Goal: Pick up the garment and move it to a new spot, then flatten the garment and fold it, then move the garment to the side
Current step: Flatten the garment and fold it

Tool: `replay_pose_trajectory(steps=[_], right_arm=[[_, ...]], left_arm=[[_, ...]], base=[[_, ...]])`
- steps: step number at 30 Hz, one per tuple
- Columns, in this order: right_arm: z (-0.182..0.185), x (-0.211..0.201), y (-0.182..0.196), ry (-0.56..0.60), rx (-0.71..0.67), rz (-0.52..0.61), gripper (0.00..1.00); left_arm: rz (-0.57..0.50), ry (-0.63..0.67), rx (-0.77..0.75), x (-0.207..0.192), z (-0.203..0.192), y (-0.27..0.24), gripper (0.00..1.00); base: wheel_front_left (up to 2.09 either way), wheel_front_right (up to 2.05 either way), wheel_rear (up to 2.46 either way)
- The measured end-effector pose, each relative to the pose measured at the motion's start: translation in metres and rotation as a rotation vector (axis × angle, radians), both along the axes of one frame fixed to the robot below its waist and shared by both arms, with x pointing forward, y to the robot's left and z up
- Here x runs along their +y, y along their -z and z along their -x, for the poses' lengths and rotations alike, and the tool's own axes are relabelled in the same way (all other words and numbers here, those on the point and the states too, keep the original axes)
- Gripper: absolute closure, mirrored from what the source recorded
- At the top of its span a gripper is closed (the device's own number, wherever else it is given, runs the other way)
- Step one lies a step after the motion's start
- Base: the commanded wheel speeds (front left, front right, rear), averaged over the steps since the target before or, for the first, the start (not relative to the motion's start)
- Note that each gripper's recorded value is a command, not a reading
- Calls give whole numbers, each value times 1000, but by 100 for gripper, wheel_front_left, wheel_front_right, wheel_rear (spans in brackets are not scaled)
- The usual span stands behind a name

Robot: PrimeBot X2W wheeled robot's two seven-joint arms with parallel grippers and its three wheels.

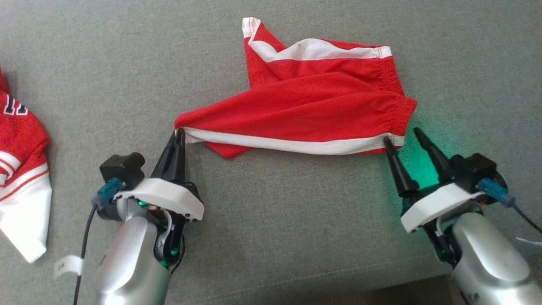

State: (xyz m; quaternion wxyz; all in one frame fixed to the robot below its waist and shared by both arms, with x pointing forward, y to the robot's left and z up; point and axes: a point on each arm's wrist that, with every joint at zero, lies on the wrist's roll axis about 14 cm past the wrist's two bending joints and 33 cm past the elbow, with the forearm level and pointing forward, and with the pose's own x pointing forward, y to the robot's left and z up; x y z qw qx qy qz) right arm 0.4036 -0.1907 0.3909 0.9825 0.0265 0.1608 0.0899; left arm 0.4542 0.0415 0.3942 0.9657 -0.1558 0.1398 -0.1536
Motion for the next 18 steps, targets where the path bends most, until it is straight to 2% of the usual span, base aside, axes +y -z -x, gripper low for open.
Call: replay_pose_trajectory(steps=[5, 6, 7, 8, 10, 11, 15, 18], right_arm=[[5, 12, 7, -49, 27, -5, 1], [5, 12, 8, -52, 29, -2, 8], [5, 11, 8, -53, 29, 1, 26], [5, 10, 7, -52, 28, 1, 54], [4, 10, 7, -51, 27, -1, 97], [3, 10, 6, -53, 25, -1, 100], [2, 12, 0, -57, 8, -2, 100], [-5, 14, -18, -59, -50, -14, 100]], left_arm=[[-1, -4, 6, 2, 0, 2, 100], [-1, -4, 6, 2, 0, 3, 100], [-2, -4, 6, 2, 0, 3, 100], [-1, -4, 6, 2, 0, 3, 100], [-2, -4, 6, 2, 0, 2, 100], [-2, -4, 6, 2, 0, 2, 100], [-7, -2, -6, 2, 0, -1, 100], [-6, -13, -49, 5, -3, -16, 100]], base=[[0, 0, 0], [0, 0, 0], [0, 0, 0], [0, 0, 0], [0, 0, 0], [0, 0, 0], [0, 0, 0], [0, 0, 0]])
